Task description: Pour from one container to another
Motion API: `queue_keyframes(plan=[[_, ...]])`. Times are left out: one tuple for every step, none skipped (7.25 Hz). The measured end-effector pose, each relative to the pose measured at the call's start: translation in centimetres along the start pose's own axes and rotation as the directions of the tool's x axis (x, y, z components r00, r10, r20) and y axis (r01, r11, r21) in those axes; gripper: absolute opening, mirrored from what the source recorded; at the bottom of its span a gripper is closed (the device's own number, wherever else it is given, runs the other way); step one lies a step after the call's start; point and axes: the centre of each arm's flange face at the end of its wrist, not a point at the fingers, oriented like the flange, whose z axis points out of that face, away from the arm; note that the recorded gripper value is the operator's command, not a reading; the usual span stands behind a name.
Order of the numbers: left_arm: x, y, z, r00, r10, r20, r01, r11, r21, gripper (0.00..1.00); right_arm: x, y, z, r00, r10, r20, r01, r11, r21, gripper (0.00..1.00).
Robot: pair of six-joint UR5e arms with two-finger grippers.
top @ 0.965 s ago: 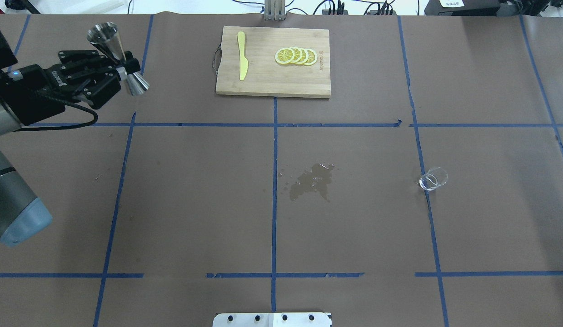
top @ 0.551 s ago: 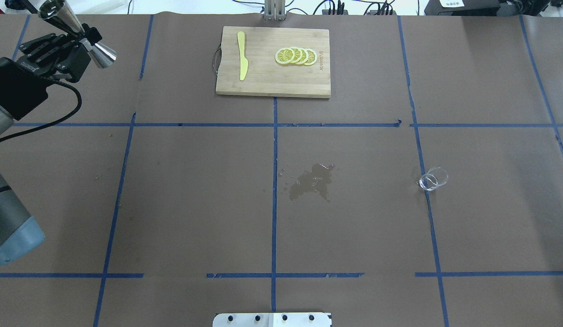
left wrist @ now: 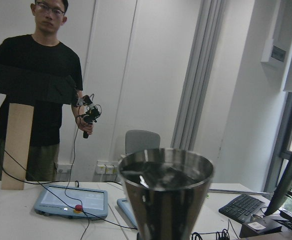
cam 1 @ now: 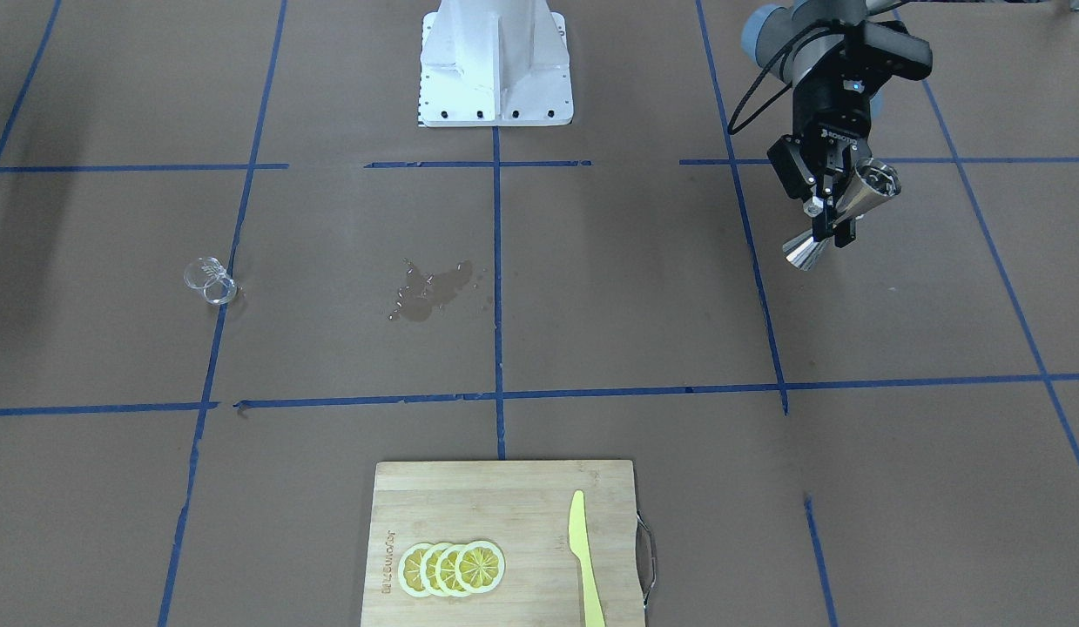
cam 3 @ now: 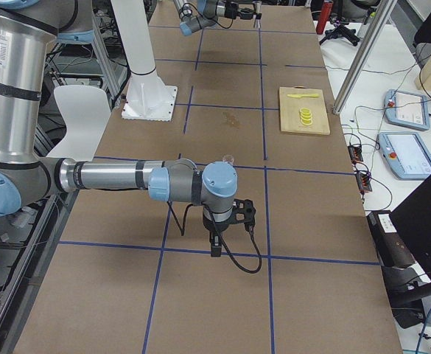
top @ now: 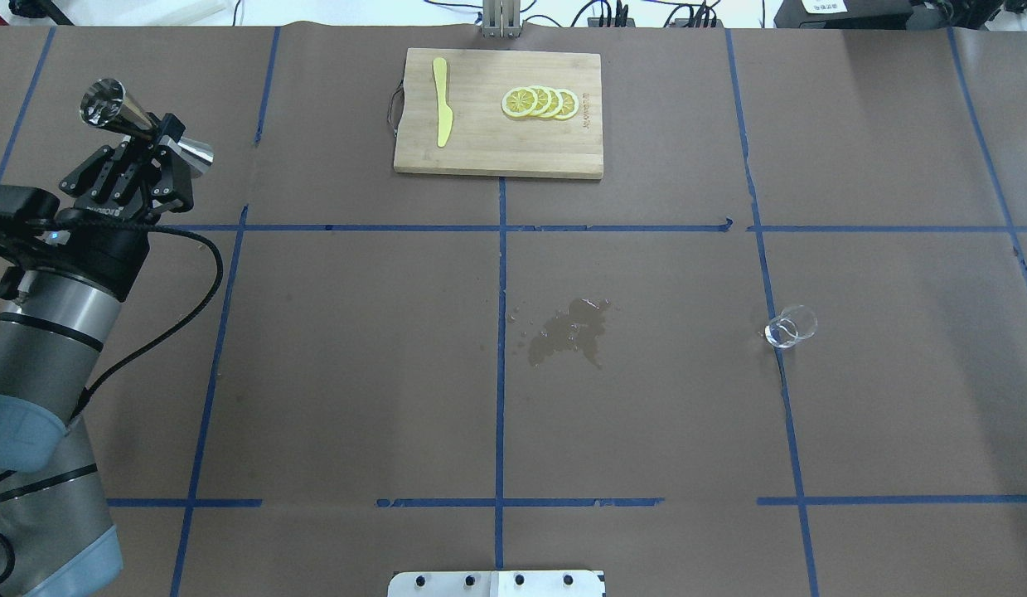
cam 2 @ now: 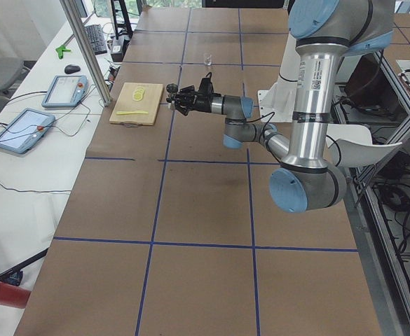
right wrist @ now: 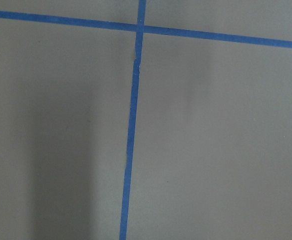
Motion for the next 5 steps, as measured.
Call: queue_keyframes(plan=[[-0.7,1.4,-0.4,0.998,0.046,0.046,-0.046,0.999,0.003,0.00,0.0,0.0,0.0,1.000,0.000,0.000,0.000,1.000,0.000,1.00],[-2.3,2.5,-1.0,0.992,0.101,0.075,-0.101,0.995,-0.010,0.00,0.0,0.0,0.0,1.000,-0.001,0.000,0.001,1.000,0.001,1.00],[-4.1,3.5,-1.8,0.984,0.155,0.086,-0.153,0.988,-0.038,0.00,0.0,-0.1,-0.1,1.000,-0.001,0.000,0.001,1.000,0.001,1.00],[-5.4,4.3,-2.5,0.977,0.196,0.082,-0.190,0.979,-0.071,0.00,-0.1,-0.1,-0.1,1.000,-0.001,0.000,0.001,1.000,0.002,1.00],[-6.5,5.3,-3.1,0.972,0.223,0.076,-0.215,0.972,-0.100,0.00,0.0,-0.1,-0.1,1.000,-0.001,0.000,0.001,1.000,0.002,1.00]])
